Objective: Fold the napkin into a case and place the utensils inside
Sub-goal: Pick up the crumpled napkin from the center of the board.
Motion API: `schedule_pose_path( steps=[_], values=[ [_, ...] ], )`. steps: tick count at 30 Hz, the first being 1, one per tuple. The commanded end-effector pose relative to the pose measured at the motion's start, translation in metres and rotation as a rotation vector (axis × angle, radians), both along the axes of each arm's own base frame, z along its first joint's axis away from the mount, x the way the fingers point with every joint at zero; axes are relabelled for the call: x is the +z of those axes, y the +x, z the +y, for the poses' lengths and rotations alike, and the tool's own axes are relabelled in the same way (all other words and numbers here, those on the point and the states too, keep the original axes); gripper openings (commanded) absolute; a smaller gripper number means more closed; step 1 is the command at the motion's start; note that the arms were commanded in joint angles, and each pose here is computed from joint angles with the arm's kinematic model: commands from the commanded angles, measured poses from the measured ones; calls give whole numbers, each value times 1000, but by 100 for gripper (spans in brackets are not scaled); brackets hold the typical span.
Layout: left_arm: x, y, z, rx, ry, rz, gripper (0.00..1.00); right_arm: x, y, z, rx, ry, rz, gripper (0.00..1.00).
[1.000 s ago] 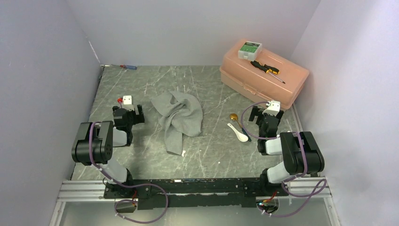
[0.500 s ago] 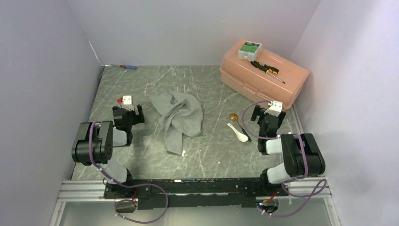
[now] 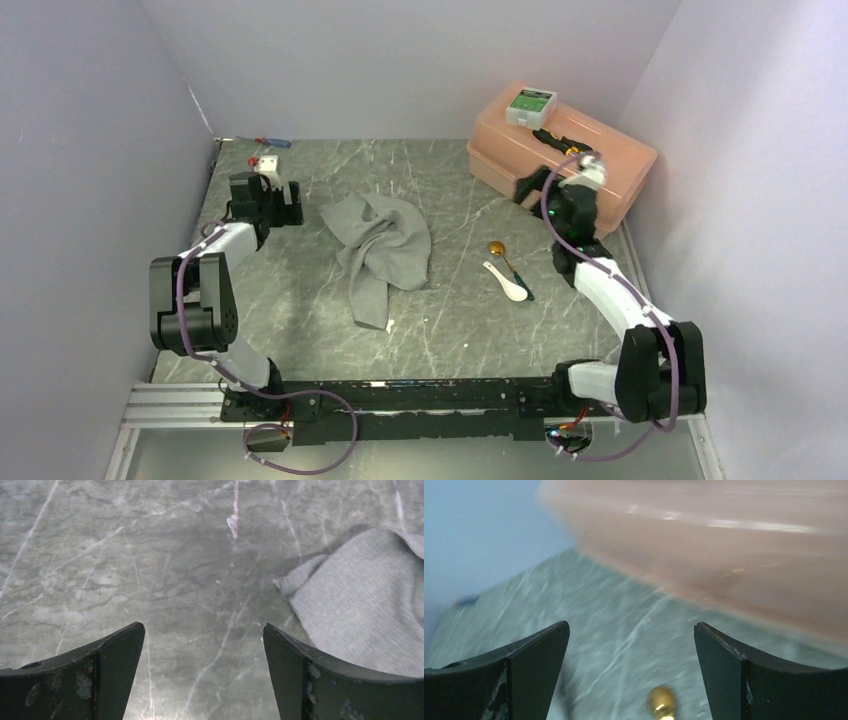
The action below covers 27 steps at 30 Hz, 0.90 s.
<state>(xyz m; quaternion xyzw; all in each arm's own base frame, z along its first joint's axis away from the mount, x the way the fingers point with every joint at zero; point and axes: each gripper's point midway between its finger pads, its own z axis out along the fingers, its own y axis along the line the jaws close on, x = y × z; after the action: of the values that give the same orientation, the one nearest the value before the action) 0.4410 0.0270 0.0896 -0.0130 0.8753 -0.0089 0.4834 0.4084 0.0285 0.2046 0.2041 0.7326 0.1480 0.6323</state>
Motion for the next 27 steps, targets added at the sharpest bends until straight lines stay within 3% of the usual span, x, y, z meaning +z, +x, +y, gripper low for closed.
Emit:
schedule_pose_path(
  steps=[1,4,12,20,27],
  values=[
    [16,-24,-21,-100,-74,148,94,15,-20,122,346,-209,121,100],
    [30,-25,-29,-110,-128,182,94,6,-47,196,504,-374,169,100],
    [28,-5,-35,-147,-165,287,94,-53,-86,311,776,-533,271,89],
    [-6,21,-52,-235,-200,374,94,-106,-100,358,932,-515,357,77],
    [-19,36,-72,-296,-267,388,88,-128,-99,381,1015,-506,381,67]
  ],
)
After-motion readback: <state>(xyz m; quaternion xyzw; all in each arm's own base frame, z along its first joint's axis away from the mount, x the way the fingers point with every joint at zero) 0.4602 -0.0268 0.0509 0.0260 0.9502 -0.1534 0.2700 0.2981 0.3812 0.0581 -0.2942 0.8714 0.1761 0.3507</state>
